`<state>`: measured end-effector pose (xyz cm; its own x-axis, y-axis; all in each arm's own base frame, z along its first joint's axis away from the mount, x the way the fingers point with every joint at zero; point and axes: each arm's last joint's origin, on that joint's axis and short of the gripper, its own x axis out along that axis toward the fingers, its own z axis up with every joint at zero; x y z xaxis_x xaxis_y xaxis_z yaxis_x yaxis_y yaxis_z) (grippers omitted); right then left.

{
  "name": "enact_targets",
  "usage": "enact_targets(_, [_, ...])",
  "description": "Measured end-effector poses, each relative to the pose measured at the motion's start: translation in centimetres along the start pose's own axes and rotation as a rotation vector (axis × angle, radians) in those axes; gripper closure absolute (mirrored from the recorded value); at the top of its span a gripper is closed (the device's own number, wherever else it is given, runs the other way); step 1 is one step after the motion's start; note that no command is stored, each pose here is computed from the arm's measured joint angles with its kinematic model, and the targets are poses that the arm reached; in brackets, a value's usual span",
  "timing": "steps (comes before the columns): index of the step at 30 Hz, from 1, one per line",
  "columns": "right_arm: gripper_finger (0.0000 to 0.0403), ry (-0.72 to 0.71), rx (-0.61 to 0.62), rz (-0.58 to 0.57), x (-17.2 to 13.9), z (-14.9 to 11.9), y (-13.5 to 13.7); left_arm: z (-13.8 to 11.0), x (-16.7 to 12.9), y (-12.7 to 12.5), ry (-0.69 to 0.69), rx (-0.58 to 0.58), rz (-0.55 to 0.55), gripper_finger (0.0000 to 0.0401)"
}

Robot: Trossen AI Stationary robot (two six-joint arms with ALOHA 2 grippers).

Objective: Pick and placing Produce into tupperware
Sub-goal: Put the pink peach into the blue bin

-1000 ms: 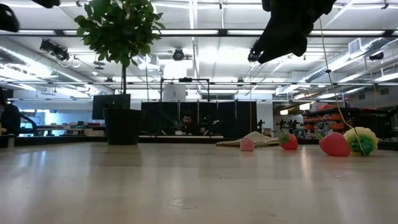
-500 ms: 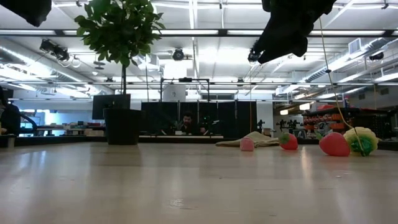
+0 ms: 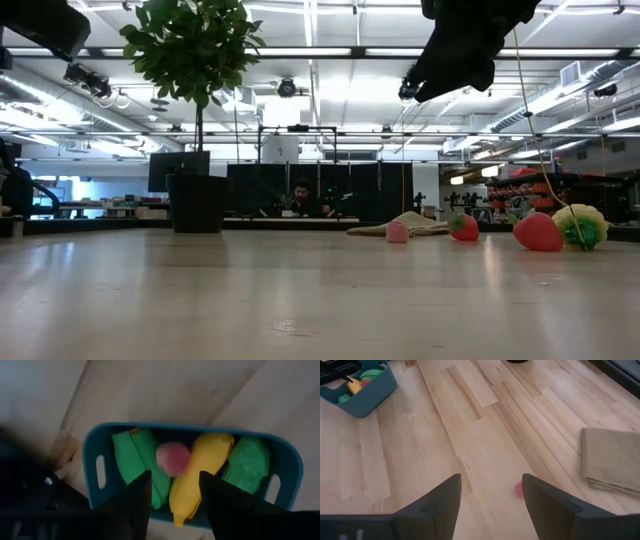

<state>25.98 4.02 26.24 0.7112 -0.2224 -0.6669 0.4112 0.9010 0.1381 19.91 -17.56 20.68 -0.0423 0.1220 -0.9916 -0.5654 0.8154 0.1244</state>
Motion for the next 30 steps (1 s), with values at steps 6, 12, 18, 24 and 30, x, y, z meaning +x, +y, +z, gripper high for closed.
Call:
enact_targets(6, [0.0183,0.0,0.0,0.0,0.0,0.0,0.0,0.6,0.0,0.5,0.007,-0.026,0.033,0.0213])
enact_targets(12, [0.0183,-0.013,-0.005,-0.023,0.0,0.0,-0.1,2.3,0.0,1.2,0.009,-0.063,0.057,0.0232])
enact_targets(18, [0.0183,-0.011,-0.039,-0.035,0.2,0.4,-0.7,5.1,-2.3,1.0,-0.048,0.051,-0.016,0.0258])
enact_targets(24, [0.0183,0.039,-0.022,0.006,0.6,0.7,-1.6,8.5,-7.7,1.5,-0.274,0.18,-0.028,0.0287])
enact_targets(30, [0.0183,0.173,-0.013,-0.052,3.1,-0.2,-2.5,10.5,-15.4,3.4,-0.493,0.273,-0.027,0.0312])
